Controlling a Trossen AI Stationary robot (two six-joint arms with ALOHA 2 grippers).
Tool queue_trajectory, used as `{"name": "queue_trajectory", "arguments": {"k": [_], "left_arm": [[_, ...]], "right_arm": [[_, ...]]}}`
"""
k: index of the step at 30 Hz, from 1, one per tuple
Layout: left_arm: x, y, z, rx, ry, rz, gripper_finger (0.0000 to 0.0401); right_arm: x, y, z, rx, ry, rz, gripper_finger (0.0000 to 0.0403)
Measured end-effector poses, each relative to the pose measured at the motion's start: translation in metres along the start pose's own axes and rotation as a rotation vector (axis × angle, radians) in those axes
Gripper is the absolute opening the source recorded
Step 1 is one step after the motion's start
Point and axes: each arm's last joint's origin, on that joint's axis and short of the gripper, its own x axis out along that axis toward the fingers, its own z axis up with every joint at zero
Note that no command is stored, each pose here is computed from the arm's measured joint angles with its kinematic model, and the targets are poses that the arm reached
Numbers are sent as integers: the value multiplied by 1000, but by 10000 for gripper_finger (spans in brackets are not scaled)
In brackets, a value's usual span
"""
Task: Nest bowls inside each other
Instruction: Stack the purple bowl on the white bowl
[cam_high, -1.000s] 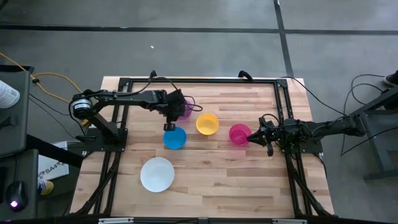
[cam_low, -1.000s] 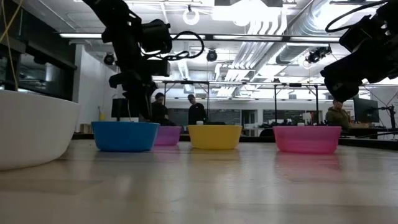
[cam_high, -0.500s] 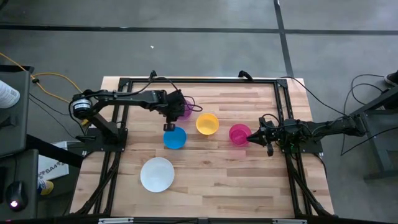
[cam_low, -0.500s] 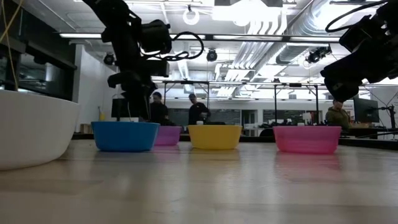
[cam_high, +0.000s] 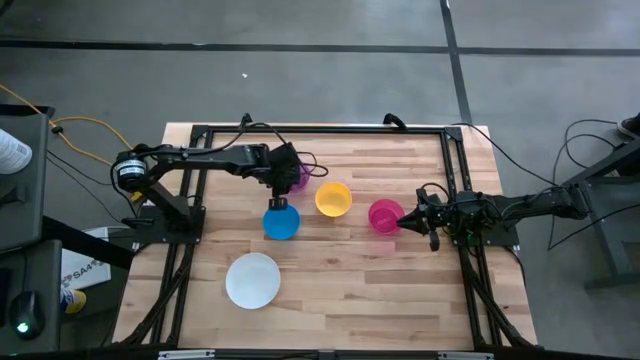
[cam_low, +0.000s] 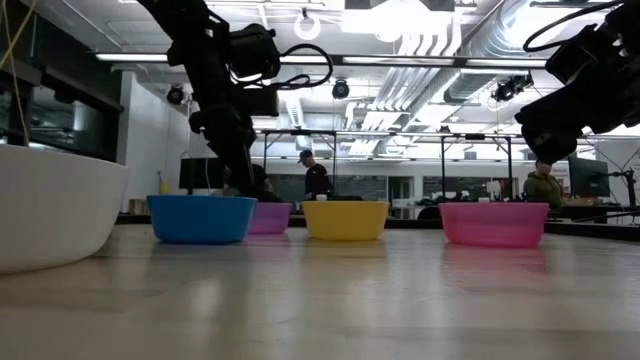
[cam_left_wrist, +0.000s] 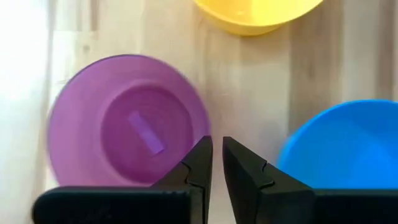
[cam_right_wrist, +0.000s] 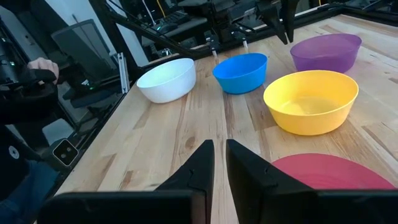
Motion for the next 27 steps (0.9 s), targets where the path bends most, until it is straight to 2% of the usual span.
{"name": "queue_trajectory", "arguments": {"k": [11, 27], "left_arm": [[-1, 0, 1, -19, -4, -14, 38], [-1, -1, -4, 164, 45, -32, 38]], "right_arm": [[0, 0, 0, 0, -1, 1, 35], [0, 0, 0, 0, 0, 0, 35]]}}
